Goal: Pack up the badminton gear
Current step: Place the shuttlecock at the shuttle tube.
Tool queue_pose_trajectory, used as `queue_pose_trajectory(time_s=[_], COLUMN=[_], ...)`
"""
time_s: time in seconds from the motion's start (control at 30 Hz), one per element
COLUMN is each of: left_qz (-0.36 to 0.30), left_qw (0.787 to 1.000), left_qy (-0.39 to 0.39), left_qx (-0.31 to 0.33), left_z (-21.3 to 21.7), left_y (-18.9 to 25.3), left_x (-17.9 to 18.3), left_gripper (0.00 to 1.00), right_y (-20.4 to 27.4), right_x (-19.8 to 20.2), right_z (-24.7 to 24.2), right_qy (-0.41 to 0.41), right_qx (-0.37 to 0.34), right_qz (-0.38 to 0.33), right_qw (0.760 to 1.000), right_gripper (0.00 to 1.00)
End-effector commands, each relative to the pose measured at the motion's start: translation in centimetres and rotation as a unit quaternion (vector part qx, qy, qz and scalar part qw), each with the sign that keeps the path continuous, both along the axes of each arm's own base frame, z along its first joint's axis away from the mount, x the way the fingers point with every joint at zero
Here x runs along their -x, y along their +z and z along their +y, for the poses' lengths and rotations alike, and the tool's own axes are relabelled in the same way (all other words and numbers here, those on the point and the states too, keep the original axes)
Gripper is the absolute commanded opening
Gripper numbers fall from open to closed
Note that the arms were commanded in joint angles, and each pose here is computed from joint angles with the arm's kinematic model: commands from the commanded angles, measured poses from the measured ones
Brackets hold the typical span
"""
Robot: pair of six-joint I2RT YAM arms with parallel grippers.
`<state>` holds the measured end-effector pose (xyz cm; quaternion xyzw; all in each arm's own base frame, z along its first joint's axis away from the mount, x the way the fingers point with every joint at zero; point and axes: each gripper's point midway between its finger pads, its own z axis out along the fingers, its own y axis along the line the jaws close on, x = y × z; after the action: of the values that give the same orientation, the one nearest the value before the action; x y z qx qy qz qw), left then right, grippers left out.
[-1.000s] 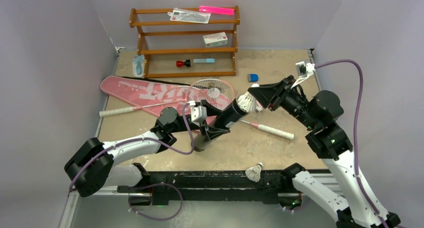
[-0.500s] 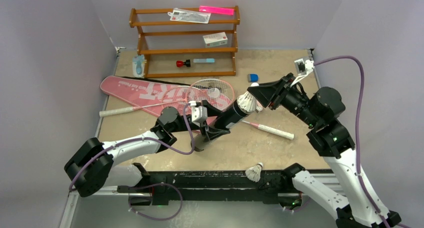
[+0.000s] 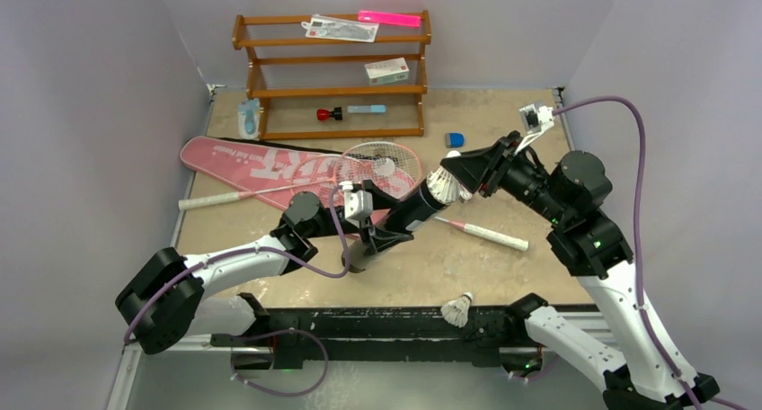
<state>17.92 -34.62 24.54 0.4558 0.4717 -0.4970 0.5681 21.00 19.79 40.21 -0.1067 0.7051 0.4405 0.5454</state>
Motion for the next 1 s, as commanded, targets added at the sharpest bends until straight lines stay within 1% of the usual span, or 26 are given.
queue_pose_trajectory(time_s=[0.0,0.47,0.97], left_qz=[-0.031,-0.017,-0.004], left_qw=[0.999,1.000,1.000], left_qy=[-0.014,-0.015,-0.012], left_qx=[0.021,0.002,-0.015], left_z=[-0.4,-0.9,-1.1], left_y=[2.3,1.6,0.9], left_x=[0.2,-0.2,-0.6], left_gripper=[0.45,0.46,0.46], right_y=[1.6,2.6,2.0], right_x=[0.1,-0.1,-0.3], right_z=[-0.1,0.3,0.6], right_qy=[0.001,0.010,0.017], right_qx=[0.000,-0.004,0.006], right_qz=[-0.026,-0.034,-0.027], right_qw=[1.000,0.999,0.999], right_gripper=[0.00,0.00,0.00])
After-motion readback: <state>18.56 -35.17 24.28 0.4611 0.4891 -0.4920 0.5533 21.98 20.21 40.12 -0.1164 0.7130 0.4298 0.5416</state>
